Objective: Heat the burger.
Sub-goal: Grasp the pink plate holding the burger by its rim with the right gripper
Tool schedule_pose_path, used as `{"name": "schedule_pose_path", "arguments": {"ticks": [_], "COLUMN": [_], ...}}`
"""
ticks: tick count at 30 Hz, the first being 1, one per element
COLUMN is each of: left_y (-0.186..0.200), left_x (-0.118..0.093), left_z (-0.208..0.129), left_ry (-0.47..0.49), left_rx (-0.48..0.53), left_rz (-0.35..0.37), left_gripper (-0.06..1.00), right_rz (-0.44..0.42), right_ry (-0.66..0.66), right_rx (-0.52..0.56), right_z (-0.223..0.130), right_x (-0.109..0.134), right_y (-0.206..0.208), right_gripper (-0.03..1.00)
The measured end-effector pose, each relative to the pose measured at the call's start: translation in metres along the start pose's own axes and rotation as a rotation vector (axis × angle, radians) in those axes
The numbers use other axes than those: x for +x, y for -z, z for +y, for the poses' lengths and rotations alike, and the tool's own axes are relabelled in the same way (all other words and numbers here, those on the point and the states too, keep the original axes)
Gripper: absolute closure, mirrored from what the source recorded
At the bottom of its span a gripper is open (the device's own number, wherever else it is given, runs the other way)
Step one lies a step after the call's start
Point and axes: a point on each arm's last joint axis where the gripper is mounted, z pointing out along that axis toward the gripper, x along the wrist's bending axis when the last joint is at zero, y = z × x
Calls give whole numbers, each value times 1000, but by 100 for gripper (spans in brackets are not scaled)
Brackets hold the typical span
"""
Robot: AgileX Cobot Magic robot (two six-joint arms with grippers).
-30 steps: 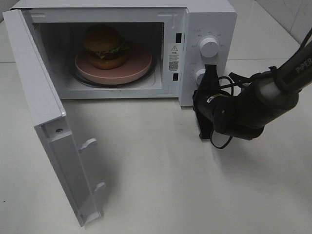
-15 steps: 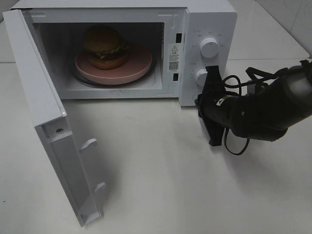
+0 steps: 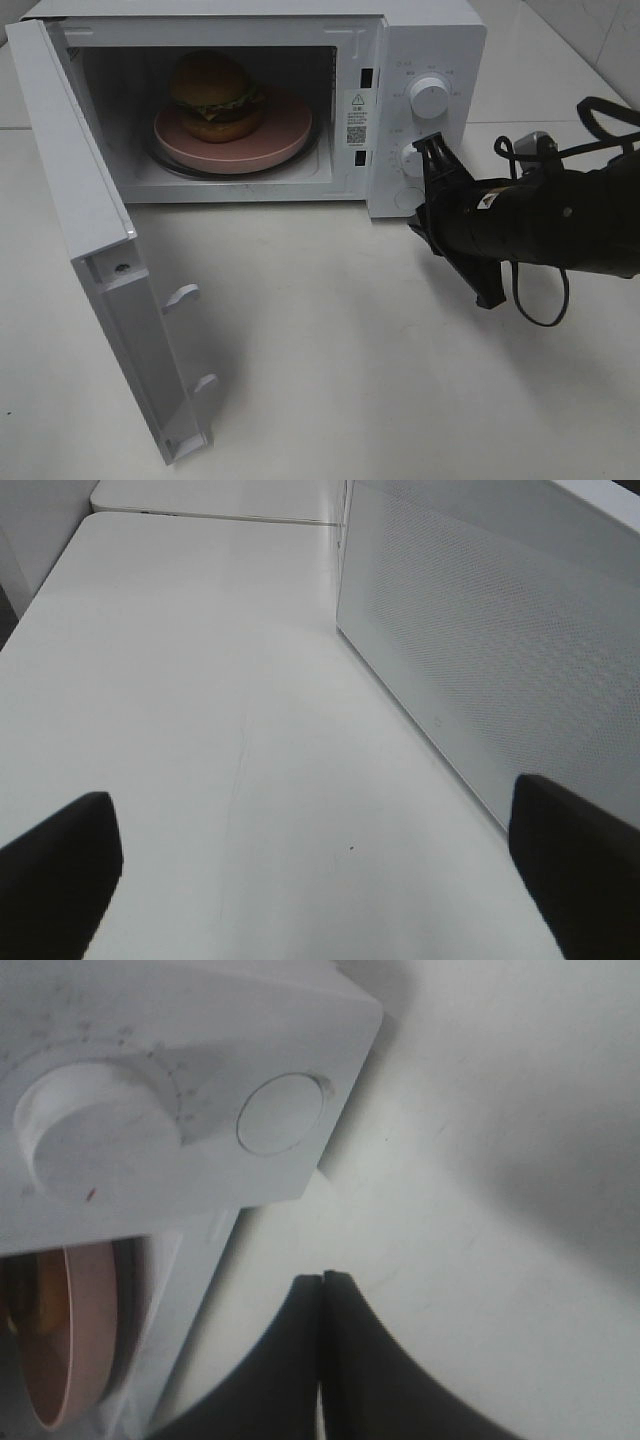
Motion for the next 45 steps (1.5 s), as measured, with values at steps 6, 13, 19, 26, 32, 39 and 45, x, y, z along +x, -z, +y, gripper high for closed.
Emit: {"name": "schedule_pose_path", "arguments": {"ticks": [6, 13, 19, 26, 32, 39, 45], "left_y": [0, 0, 0, 0, 0, 0, 0], "left_x": [0, 0, 0, 0, 0, 0, 0], "left_z": [0, 0, 0, 0, 0, 0, 0], "left_ry": [0, 0, 0, 0, 0, 0, 0], "left_rx": [0, 0, 0, 0, 0, 0, 0], "left_rz": [0, 0, 0, 0, 0, 0, 0], "left_gripper": [-3, -3, -3, -3, -3, -3, -3], "right_rz": [-43, -104, -117, -109, -71, 31, 123], "right_ry": [207, 562, 810, 1045, 1388, 1812, 2096], "right_rx": [73, 241, 361, 458, 573, 699, 774], "right_z": [-2, -10, -13, -15, -17, -18, -18], "right_x": [5, 16, 36, 47, 45, 39, 35], "right_y": [13, 21, 23, 26, 29, 33, 35], "right_gripper": [95, 95, 95, 94, 94, 93, 92]}}
